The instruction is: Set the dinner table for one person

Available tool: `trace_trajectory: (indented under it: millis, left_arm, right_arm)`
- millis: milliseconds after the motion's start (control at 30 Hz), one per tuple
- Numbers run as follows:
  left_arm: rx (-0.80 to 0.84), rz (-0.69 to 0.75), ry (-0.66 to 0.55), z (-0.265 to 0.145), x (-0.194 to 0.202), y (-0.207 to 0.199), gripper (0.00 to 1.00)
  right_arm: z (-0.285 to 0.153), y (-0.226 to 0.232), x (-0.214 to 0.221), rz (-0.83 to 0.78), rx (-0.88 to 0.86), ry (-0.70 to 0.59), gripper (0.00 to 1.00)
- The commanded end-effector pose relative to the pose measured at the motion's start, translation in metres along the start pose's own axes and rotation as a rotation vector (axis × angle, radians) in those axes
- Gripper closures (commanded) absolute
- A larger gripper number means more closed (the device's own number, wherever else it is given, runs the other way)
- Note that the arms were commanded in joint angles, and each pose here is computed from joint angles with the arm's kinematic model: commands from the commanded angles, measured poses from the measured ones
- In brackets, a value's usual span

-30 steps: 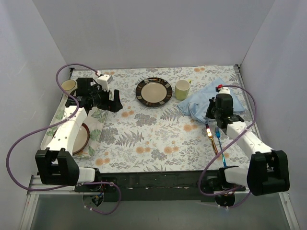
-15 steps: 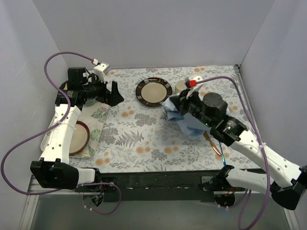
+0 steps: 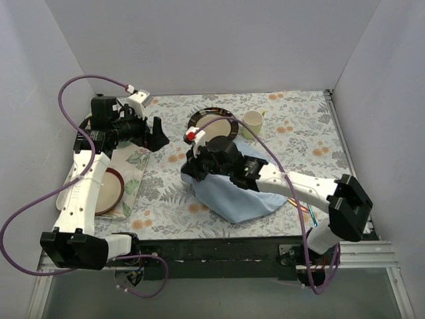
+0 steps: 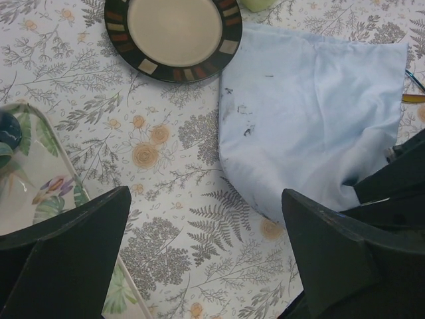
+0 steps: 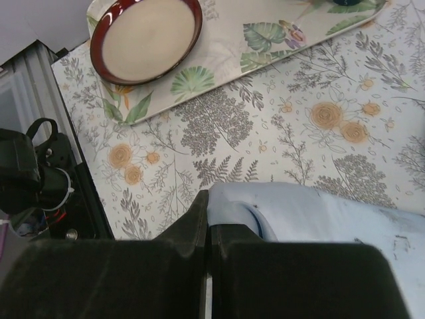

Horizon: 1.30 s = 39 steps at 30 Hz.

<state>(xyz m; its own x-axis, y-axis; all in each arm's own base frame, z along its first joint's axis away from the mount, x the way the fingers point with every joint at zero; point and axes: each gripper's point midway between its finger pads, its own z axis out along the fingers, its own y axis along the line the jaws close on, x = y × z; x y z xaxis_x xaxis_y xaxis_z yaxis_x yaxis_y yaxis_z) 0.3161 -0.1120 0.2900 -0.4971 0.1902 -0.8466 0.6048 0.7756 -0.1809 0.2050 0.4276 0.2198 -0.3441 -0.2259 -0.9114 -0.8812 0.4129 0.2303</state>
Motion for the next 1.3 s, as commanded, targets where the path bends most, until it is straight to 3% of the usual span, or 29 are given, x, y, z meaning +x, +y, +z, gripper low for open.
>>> trace_trajectory:
  millis: [0, 33, 67, 100, 200, 267, 433, 567, 633, 667, 700, 733, 767, 867, 933, 1033, 1267]
  left_arm:
    - [0.007, 0.005, 0.026, 0.002, 0.02, -0.002, 0.02]
    - [0.005, 0.0, 0.035, 0.005, 0.026, 0.0, 0.02]
    - [0.003, -0.008, 0.05, 0.009, 0.034, 0.002, 0.02]
    - [-0.002, -0.005, 0.046, 0.011, 0.035, 0.004, 0.02]
    - [-0.012, -0.007, 0.047, 0.017, 0.041, 0.008, 0.02]
    - [-0.023, -0.018, 0.051, 0.02, 0.045, 0.012, 0.02]
    - [-0.013, -0.047, 0.077, 0.029, 0.059, 0.015, 0.02]
    - [0.031, -0.065, 0.092, 0.031, 0.065, 0.007, 0.02]
    - [0.089, -0.084, 0.105, 0.029, 0.069, -0.004, 0.03]
    - [0.123, -0.092, 0.107, 0.029, 0.071, -0.011, 0.04]
    - [0.181, -0.105, 0.102, 0.026, 0.072, -0.024, 0.05]
    - [0.204, -0.114, 0.107, 0.026, 0.075, -0.029, 0.05]
    - [0.215, -0.112, 0.105, 0.025, 0.077, -0.032, 0.05]
    - [0.207, -0.096, 0.112, 0.026, 0.082, -0.035, 0.04]
    - [0.197, -0.086, 0.129, 0.028, 0.087, -0.038, 0.04]
    - [0.215, -0.06, 0.161, 0.033, 0.097, -0.051, 0.03]
    - [0.215, 0.036, 0.214, 0.043, 0.115, -0.075, 0.02]
  right_arm:
    - [0.028, 0.017, -0.035, 0.023, -0.095, -0.066, 0.99]
    - [0.031, 0.021, -0.035, 0.025, -0.109, -0.037, 0.99]
    - [0.043, 0.021, -0.018, 0.022, -0.124, 0.022, 0.92]
    - [0.046, 0.023, -0.013, 0.014, -0.131, 0.06, 0.65]
    - [0.049, 0.023, 0.014, -0.037, -0.104, 0.2, 0.34]
    - [0.039, 0.026, 0.026, -0.072, -0.098, 0.251, 0.21]
    - [-0.005, 0.022, 0.038, -0.091, -0.064, 0.267, 0.14]
    - [-0.061, -0.008, 0.035, -0.062, 0.114, 0.268, 0.1]
    - [-0.091, -0.057, 0.057, 0.042, 0.307, 0.327, 0.1]
    - [-0.11, -0.073, 0.053, 0.139, 0.387, 0.287, 0.11]
    - [-0.125, -0.091, 0.08, 0.22, 0.449, 0.327, 0.12]
    - [-0.146, -0.127, 0.087, 0.33, 0.551, 0.296, 0.12]
    - [-0.164, -0.134, 0.081, 0.408, 0.578, 0.215, 0.12]
    - [-0.213, -0.183, 0.105, 0.531, 0.791, 0.053, 0.13]
    - [-0.24, -0.207, 0.127, 0.592, 0.917, 0.015, 0.12]
    - [-0.266, -0.235, 0.138, 0.665, 1.031, -0.077, 0.12]
    - [-0.262, -0.264, 0.187, 0.831, 1.038, -0.04, 0.17]
